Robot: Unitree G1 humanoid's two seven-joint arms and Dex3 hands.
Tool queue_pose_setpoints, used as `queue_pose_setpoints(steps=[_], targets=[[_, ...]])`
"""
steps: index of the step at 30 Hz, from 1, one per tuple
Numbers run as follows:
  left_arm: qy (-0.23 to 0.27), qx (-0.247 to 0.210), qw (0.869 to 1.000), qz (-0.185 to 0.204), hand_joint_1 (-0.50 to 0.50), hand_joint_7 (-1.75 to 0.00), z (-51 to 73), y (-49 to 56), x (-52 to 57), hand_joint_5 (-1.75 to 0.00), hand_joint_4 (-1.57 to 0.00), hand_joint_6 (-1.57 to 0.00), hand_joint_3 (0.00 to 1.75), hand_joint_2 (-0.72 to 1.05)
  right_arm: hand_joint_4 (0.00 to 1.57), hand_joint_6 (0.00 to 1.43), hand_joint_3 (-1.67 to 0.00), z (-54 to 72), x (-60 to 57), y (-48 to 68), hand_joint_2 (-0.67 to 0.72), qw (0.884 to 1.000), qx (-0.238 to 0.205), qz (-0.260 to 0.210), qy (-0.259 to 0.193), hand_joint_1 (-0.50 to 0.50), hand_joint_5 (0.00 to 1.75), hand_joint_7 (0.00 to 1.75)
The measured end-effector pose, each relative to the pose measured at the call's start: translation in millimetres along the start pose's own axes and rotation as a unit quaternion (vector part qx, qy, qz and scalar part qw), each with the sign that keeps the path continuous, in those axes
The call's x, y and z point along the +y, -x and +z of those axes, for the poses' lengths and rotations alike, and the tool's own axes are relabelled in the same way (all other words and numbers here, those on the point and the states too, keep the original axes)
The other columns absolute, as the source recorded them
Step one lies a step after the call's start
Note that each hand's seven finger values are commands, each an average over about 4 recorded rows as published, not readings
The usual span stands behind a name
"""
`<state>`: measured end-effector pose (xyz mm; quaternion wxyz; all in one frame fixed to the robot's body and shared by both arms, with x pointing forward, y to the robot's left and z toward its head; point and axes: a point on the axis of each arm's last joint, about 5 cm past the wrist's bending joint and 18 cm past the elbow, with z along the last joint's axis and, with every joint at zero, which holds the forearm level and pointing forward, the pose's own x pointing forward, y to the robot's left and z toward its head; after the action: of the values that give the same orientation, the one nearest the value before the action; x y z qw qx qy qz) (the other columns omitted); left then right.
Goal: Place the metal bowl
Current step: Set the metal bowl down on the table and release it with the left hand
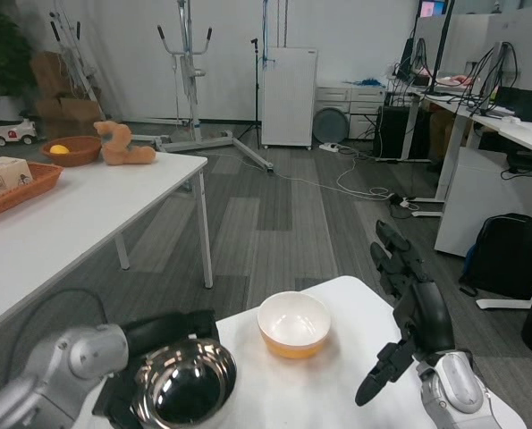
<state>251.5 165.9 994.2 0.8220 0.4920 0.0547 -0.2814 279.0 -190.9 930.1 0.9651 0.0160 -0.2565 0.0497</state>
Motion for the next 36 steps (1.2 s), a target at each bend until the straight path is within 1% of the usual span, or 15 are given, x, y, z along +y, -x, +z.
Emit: queue_pose_setpoints(steps=[2,5,7,9,11,13,16,17,20,21,24,27,31,33,36], targets=[[-0.004,0.001,1.000,-0.010,-0.30,-1.68,-3.7,-4.4,-9.4,-1.75,-1.31,-0.65,1.57,0.96,0.00,0.00,0.00,-0.3,0.5,0.3,0.60,1.000,0.001,0.001,-0.001,-0.33,0.00,0.21],[-0.010,0.001,1.000,-0.017,-0.28,-1.73,-7.0,-8.3,-15.8,-1.75,-1.18,-0.63,1.57,0.96,0.00,0.00,0.00,-0.6,0.9,0.6,0.60,1.000,0.002,0.002,-0.002,-0.33,0.00,0.19],[-0.009,0.001,1.000,-0.018,-0.28,-1.75,-8.3,-9.6,-17.4,-1.75,-1.02,-0.56,1.61,1.00,0.00,0.00,0.00,-0.8,1.1,0.9,0.60,1.000,0.002,0.002,-0.003,-0.33,0.00,0.21],[-0.006,-0.002,1.000,-0.018,-0.28,-1.71,-8.5,-10.7,-18.2,-1.75,-0.82,-0.41,1.61,1.05,0.00,0.00,0.00,-0.9,1.2,1.1,0.60,1.000,0.002,0.002,-0.004,-0.33,0.00,0.21],[-0.004,-0.004,1.000,-0.018,-0.28,-1.66,-8.4,-11.3,-18.7,-1.75,-0.66,-0.24,1.55,1.05,0.00,0.00,0.00,-0.9,1.2,1.2,0.60,1.000,0.002,0.001,-0.005,-0.33,0.00,0.21],[-0.004,-0.004,1.000,-0.017,-0.32,-1.61,-8.7,-11.5,-18.9,-1.75,-0.51,-0.14,1.51,1.05,0.00,0.00,0.00,-0.9,1.2,1.3,0.60,1.000,0.001,0.001,-0.005,-0.33,0.00,0.21],[-0.002,-0.003,1.000,-0.018,-0.39,-1.50,-9.6,-11.4,-19.7,-1.75,-0.37,-0.09,1.40,1.00,0.00,0.00,0.00,-1.1,1.0,1.9,0.60,1.000,0.001,0.000,-0.005,-0.33,0.00,0.21],[-0.001,-0.002,1.000,-0.018,-0.39,-1.48,-9.9,-11.4,-20.0,-1.75,-0.35,-0.09,1.35,0.98,0.00,0.00,0.00,-1.3,0.9,2.3,0.60,1.000,0.002,0.000,-0.005,-0.33,0.00,0.21],[0.005,-0.003,1.000,-0.018,-0.47,-1.34,-11.2,-10.7,-20.1,-1.75,-0.23,-0.03,1.16,0.80,0.00,0.00,0.00,-1.8,0.7,3.4,0.60,1.000,0.004,-0.001,-0.005,-0.33,0.00,0.21],[0.009,-0.003,1.000,-0.019,-0.50,-1.24,-12.0,-10.3,-19.9,-1.75,-0.18,-0.01,1.03,0.65,0.00,0.00,0.00,-1.9,0.7,3.7,0.60,1.000,0.004,-0.001,-0.005,-0.33,0.00,0.21],[0.021,-0.006,1.000,-0.022,-0.50,-0.99,-13.9,-9.3,-18.9,-1.75,-0.06,0.00,0.72,0.27,0.00,0.00,0.00,-2.0,0.7,3.7,0.60,1.000,0.004,-0.001,-0.005,-0.33,0.00,0.21],[0.030,-0.009,0.999,-0.024,-0.50,-0.79,-15.2,-8.5,-17.7,-1.75,0.00,0.00,0.44,-0.08,0.00,0.00,0.00,-2.0,0.7,3.7,0.60,1.000,0.004,-0.001,-0.005,-0.33,0.00,0.21],[0.055,-0.017,0.998,-0.032,-0.50,-0.70,-18.4,-7.7,-15.7,-1.75,0.00,0.00,0.20,-0.26,0.00,0.00,0.00,-2.0,0.7,3.7,0.60,1.000,0.004,-0.001,-0.005,-0.33,0.00,0.17],[0.065,-0.021,0.997,-0.035,-0.50,-0.70,-19.7,-7.5,-15.1,-1.75,0.00,0.00,0.17,-0.30,0.00,0.00,0.00,-2.0,0.7,3.7,0.60,1.000,0.004,-0.001,-0.005,-0.33,0.00,0.21],[0.072,-0.023,0.997,-0.035,-0.50,-0.70,-20.6,-7.1,-14.3,-1.75,0.00,0.00,0.17,-0.37,0.00,0.00,0.00,-2.0,0.7,3.7,0.60,1.000,0.004,-0.001,-0.005,-0.33,0.00,0.17]])
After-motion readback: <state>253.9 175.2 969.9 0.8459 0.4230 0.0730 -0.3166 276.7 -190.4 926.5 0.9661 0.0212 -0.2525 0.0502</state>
